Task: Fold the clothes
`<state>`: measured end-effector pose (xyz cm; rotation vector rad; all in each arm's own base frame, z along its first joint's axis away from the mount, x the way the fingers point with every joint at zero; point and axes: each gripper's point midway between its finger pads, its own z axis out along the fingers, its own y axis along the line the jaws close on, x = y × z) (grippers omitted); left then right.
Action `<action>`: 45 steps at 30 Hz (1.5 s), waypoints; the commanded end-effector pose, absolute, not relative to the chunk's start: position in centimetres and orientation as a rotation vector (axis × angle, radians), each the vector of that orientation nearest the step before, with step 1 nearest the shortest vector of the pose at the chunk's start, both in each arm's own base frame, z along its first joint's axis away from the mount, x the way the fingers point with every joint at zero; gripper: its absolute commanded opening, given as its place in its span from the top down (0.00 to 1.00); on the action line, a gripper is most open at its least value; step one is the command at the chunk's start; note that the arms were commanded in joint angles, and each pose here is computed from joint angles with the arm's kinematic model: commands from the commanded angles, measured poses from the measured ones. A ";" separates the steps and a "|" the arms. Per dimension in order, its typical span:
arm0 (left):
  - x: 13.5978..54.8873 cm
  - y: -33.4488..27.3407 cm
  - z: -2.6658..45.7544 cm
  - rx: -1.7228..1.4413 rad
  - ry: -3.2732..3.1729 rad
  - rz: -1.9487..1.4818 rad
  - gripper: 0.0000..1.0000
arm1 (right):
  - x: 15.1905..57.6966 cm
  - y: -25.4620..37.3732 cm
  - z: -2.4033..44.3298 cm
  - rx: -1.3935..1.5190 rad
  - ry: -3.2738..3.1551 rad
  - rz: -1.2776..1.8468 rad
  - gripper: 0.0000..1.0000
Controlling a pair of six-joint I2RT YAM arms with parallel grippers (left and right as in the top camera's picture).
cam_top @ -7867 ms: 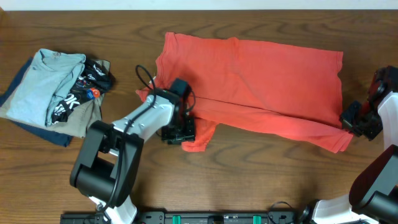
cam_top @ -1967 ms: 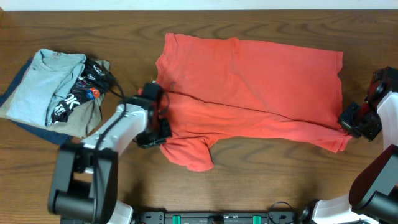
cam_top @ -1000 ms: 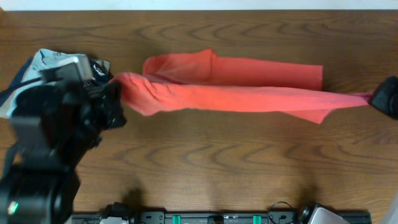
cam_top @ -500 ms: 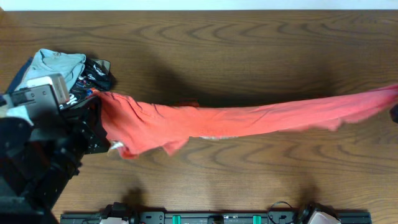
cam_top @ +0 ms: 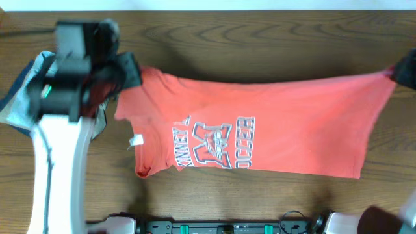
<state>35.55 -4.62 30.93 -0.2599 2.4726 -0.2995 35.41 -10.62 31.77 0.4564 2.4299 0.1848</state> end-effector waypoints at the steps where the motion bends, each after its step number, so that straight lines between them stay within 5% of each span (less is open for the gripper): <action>1: 39.3 -4.6 28.0 -0.197 2.505 -0.257 0.94 | 38.8 -9.4 29.4 0.342 2.473 0.236 0.99; 6: 47.3 -4.1 30.2 -0.231 2.269 -0.283 0.94 | 45.8 -11.5 29.8 0.490 2.265 0.276 0.99; 10: 51.0 -2.6 40.0 -0.251 1.897 -0.329 0.94 | 48.3 -13.3 38.1 0.476 1.936 0.262 0.99; 15: 48.8 -0.4 54.9 -0.293 1.508 -0.406 0.94 | 45.0 -15.4 49.4 0.487 1.631 0.150 0.99; 19: 45.6 -0.4 59.5 -0.264 1.442 -0.407 0.94 | 41.8 -16.9 52.1 0.527 1.578 0.023 0.99; 23: 43.6 -1.0 54.6 -0.272 1.690 -0.391 0.94 | 40.4 -17.8 48.8 0.580 1.713 -0.079 0.99; 31: 37.3 -2.4 34.6 -0.434 2.530 -0.330 0.94 | 39.3 -17.7 33.0 0.686 2.236 -0.115 0.99; 39: 31.0 -5.5 19.0 -0.401 3.148 -0.225 0.94 | 32.4 -16.9 16.2 0.927 2.722 -0.195 0.99; 45: 23.8 -5.6 11.8 -0.421 3.470 -0.105 0.94 | 25.2 -15.7 9.7 1.152 2.933 -0.307 0.99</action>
